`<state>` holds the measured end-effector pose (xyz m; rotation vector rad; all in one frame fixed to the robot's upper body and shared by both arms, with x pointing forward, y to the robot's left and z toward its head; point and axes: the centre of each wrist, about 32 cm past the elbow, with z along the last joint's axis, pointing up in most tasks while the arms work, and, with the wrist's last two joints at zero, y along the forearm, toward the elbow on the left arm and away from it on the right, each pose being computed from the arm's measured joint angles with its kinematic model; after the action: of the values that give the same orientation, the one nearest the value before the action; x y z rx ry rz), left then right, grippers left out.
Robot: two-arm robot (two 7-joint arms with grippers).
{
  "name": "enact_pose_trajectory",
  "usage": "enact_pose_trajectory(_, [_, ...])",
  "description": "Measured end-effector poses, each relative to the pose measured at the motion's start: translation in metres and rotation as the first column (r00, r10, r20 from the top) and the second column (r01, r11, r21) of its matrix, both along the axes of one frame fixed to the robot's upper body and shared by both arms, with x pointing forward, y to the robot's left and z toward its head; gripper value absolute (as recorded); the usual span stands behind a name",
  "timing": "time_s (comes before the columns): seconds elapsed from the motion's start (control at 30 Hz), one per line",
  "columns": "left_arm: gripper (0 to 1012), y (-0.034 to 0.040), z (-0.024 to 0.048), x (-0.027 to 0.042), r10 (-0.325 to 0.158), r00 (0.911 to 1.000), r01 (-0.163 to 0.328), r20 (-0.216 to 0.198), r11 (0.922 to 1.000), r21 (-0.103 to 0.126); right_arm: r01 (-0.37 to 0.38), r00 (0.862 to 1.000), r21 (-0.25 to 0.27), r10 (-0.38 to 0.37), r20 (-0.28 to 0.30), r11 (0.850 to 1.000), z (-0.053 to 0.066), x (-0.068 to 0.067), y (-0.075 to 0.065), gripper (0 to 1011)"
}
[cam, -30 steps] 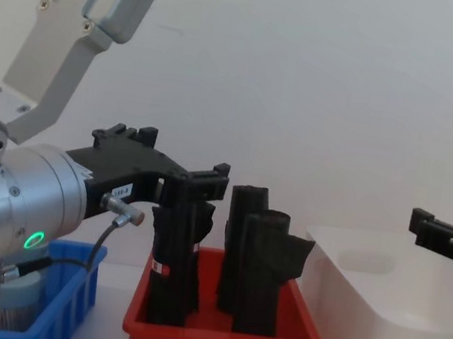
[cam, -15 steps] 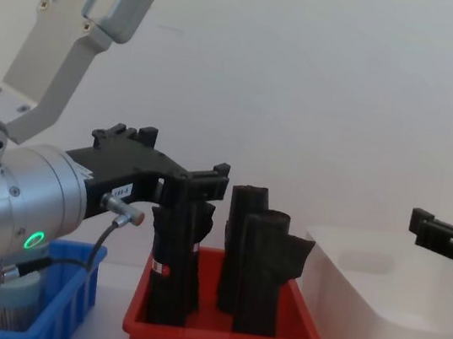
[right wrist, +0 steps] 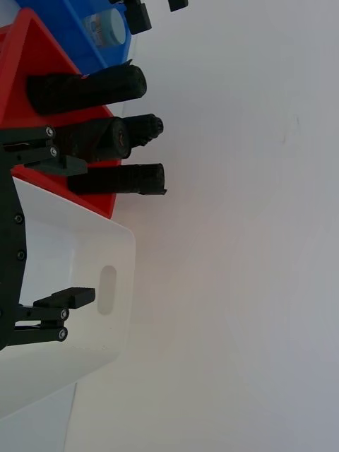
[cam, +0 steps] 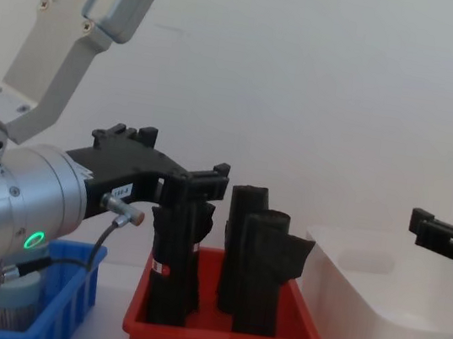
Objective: Pick the cotton swabs from the blue box and place them into the white box.
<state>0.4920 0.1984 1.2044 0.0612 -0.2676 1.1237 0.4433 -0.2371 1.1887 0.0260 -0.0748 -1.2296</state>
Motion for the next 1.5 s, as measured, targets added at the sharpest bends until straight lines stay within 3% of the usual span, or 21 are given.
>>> enact_pose_trajectory(0.87, [1004, 0.0, 0.0, 0.0, 0.0, 1.0, 0.0, 0.0, 1.0, 0.0, -0.009, 1.0, -0.002, 0.009, 0.002, 1.0, 0.0, 0.0, 0.0, 1001])
enact_pose_trajectory(1.27, [1004, 0.0, 0.0, 0.0, 0.0, 1.0, 0.0, 0.0, 1.0, 0.0, -0.114, 0.993, -0.029, 0.114, -0.012, 0.993, 0.01, 0.005, 0.002, 1002])
enact_pose_trajectory(1.5, [1004, 0.0, 0.0, 0.0, 0.0, 1.0, 0.0, 0.0, 1.0, 0.0, -0.202, 0.979, -0.043, 0.2, -0.049, 0.978, 0.025, 0.013, 0.012, 1001])
